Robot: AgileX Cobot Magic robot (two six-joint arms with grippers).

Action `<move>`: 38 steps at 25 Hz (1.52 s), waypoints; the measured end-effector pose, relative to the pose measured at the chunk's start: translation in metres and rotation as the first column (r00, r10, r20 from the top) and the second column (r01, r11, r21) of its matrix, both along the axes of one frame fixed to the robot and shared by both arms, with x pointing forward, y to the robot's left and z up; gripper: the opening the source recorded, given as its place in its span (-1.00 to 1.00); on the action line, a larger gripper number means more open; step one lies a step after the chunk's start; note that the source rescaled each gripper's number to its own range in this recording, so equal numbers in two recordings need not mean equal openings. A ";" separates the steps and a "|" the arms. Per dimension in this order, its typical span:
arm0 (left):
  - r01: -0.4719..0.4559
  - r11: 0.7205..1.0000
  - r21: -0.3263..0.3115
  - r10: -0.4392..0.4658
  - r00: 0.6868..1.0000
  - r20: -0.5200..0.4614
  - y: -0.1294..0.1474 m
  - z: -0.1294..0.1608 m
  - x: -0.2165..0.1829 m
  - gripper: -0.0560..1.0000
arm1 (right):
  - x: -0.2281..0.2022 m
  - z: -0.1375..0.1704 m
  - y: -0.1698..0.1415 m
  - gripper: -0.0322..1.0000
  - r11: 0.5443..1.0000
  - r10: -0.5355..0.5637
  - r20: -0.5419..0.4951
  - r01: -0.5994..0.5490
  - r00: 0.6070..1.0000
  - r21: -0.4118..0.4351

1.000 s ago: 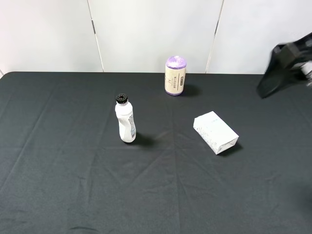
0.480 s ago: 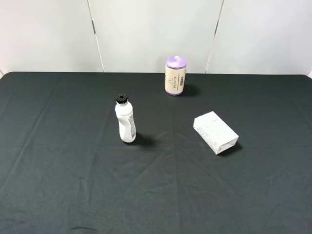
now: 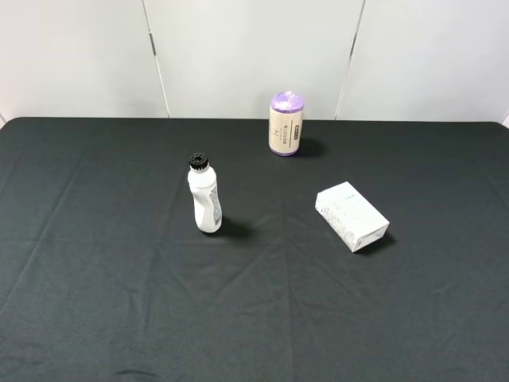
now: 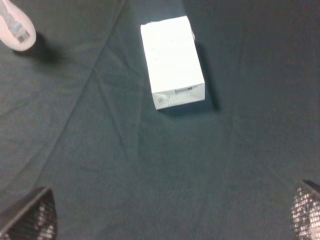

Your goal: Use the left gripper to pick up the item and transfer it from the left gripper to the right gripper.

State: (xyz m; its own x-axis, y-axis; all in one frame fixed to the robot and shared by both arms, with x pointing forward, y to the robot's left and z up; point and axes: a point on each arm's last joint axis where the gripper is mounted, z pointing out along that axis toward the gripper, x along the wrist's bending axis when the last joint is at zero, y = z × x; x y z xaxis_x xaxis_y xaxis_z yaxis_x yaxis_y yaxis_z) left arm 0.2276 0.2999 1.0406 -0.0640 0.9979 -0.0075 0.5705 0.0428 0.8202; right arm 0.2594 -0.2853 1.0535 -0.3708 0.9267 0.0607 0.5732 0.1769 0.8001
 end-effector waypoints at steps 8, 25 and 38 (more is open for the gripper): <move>0.000 1.000 0.000 0.000 1.000 0.000 0.000 0.000 0.000 0.85 | -0.015 0.000 -0.006 1.00 0.999 -0.004 0.116 -0.001 0.993 0.044; 0.000 1.000 0.000 0.000 1.000 0.000 0.000 0.000 0.000 0.85 | -0.016 0.000 -0.006 1.00 0.999 -0.003 0.117 -0.003 0.993 0.047; 0.000 1.000 0.000 0.000 1.000 -0.001 0.000 0.000 0.000 0.84 | -0.025 0.001 -0.008 1.00 0.972 -0.232 0.185 0.221 0.955 0.077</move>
